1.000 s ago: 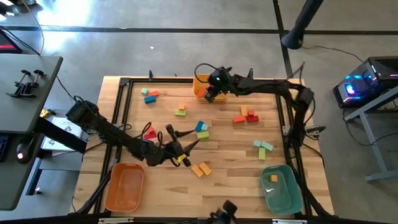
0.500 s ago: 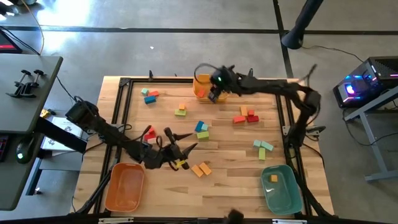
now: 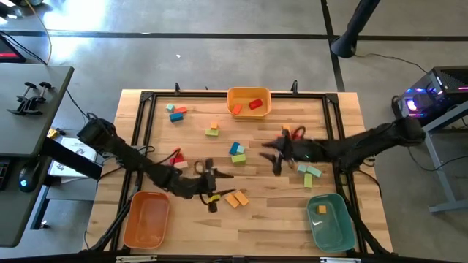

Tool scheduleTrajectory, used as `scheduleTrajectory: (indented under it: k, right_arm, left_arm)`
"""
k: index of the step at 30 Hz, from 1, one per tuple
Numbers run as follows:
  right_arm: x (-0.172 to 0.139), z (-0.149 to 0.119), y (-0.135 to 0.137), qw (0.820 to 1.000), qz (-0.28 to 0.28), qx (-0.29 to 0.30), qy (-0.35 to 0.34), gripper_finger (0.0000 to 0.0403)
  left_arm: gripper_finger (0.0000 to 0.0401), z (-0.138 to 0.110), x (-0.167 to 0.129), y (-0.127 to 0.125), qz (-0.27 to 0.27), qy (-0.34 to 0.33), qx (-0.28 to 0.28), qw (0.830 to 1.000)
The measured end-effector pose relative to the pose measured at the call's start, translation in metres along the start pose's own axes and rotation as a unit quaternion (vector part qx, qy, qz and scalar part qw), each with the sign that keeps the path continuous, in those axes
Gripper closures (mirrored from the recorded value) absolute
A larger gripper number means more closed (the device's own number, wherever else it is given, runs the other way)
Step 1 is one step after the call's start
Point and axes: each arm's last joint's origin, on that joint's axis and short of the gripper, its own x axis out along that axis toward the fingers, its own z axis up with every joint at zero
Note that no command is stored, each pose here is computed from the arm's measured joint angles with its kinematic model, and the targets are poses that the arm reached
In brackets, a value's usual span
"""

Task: Sort blocks by size
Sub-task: Put the blue narrow rectangular block into the orange bin

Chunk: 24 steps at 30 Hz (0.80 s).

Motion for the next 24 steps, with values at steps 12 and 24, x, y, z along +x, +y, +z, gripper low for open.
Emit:
scheduleTrajectory:
  k: [12,24]
  right_arm:
    - [0.001,-0.016,0.026,0.999,-0.008,-0.002,-0.049,0.0222]
    - [0.010,-0.020,0.031,0.999,-0.008,0.015,-0.036,0.0222]
  left_arm:
    - [0.0202,-0.039,0.045,0.103,0.171,0.134,-0.270,0.938]
    - [0.0202,-0.090,0.084,0.136,0.197,0.185,-0.231,0.935]
